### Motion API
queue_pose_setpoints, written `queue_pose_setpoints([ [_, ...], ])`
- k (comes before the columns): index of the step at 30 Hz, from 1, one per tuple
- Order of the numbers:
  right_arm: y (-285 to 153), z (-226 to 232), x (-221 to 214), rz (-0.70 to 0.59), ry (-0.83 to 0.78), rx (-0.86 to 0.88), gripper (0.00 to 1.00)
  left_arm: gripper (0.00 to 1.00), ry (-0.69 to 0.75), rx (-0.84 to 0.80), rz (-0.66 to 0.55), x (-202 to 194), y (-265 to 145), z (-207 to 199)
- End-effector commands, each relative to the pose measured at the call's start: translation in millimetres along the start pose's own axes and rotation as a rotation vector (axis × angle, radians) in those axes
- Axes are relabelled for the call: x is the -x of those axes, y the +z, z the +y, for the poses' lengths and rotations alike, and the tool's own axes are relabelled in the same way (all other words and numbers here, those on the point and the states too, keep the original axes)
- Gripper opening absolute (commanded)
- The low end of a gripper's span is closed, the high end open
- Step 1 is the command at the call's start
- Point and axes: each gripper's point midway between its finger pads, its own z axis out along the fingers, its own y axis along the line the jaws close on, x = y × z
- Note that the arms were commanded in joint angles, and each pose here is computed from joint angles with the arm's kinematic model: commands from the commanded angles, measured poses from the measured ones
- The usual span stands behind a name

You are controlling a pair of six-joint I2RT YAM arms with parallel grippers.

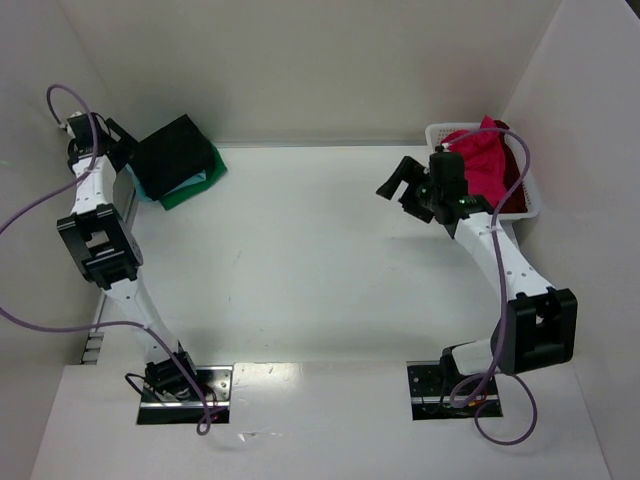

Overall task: Fold and stack the t-shirts
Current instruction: Put the neatly folded tshirt into the bin with left arm

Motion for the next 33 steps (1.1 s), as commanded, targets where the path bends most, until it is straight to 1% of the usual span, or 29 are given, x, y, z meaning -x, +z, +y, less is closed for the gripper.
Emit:
queue_pose_setpoints([
  [1,-19,-8,37,-0.129,0.020,-0.044,0.99,1.00,0.030,-0.029,-0.182,60,-54,-29],
  [3,-22,-9,48,-0.152,0.003,-0.036,0.99,1.00,0.064,-0.048,-0.189,64,-76,-43],
  [6,-23,-14,59,-0.173,-0.034,-0.048,0.99,1.00,0.162,-0.117,-0.179,50,-111,-74],
  [7,-25,-14,65,-0.193,-0.052,-0.057,0.99,1.00,0.218,-0.135,-0.179,43,-121,-84],
  [8,-22,-20,66,-0.192,-0.086,-0.079,0.99,1.00,0.272,-0.198,-0.189,33,-147,-113],
  [10,-16,-28,76,-0.231,-0.106,-0.127,0.99,1.00,0.375,-0.189,-0.169,4,-160,-123],
  [11,-9,-33,77,-0.226,-0.104,-0.147,0.99,1.00,0.427,-0.239,-0.154,-17,-182,-148],
  [12,-10,-35,89,-0.239,-0.091,-0.143,0.99,1.00,0.459,-0.259,-0.131,-31,-190,-155],
  [13,-8,-36,89,-0.214,-0.082,-0.139,0.99,1.00,0.480,-0.282,-0.096,-48,-197,-162],
  [15,-9,-30,95,-0.213,-0.081,-0.108,0.99,1.00,0.503,-0.353,-0.026,-81,-217,-177],
  [16,-9,-30,95,-0.213,-0.081,-0.108,0.99,1.00,0.504,-0.397,0.017,-97,-221,-181],
  [17,-9,-33,97,-0.224,-0.080,-0.125,0.99,1.00,0.479,-0.404,0.054,-116,-216,-178],
  [18,-16,-29,104,-0.251,-0.082,-0.125,0.99,1.00,0.484,-0.433,0.068,-126,-218,-181],
  [19,-20,-34,110,-0.283,-0.089,-0.160,0.99,1.00,0.497,-0.503,0.114,-144,-223,-190],
  [20,-26,-34,117,-0.319,-0.100,-0.169,0.99,1.00,0.505,-0.525,0.129,-156,-218,-195],
  [22,-36,-50,127,-0.372,-0.111,-0.248,0.99,1.00,0.577,-0.537,0.165,-184,-215,-201],
  [23,-38,-56,131,-0.383,-0.104,-0.265,0.99,1.00,0.606,-0.523,0.200,-198,-211,-199],
  [24,-49,-55,140,-0.392,-0.096,-0.288,0.99,1.00,0.630,-0.527,0.221,-209,-212,-201],
  [25,-52,-61,142,-0.390,-0.089,-0.316,0.99,1.00,0.648,-0.543,0.226,-218,-219,-208],
  [26,-57,-66,146,-0.395,-0.080,-0.339,0.99,1.00,0.659,-0.538,0.248,-227,-217,-207],
  [27,-61,-66,144,-0.387,-0.079,-0.344,0.99,1.00,0.650,-0.549,0.278,-233,-216,-208],
  [29,-76,-63,148,-0.414,-0.075,-0.337,0.99,1.00,0.613,-0.581,0.309,-237,-220,-216],
  [30,-76,-71,140,-0.405,-0.073,-0.360,0.99,1.00,0.608,-0.600,0.296,-235,-221,-221],
  [31,-80,-72,142,-0.429,-0.069,-0.355,0.99,1.00,0.596,-0.610,0.282,-235,-219,-224],
  [32,-90,-78,144,-0.451,-0.043,-0.362,0.99,1.00,0.596,-0.610,0.281,-235,-219,-224],
  [33,-88,-81,139,-0.441,-0.017,-0.342,0.99,1.00,0.585,-0.603,0.270,-231,-221,-224],
])
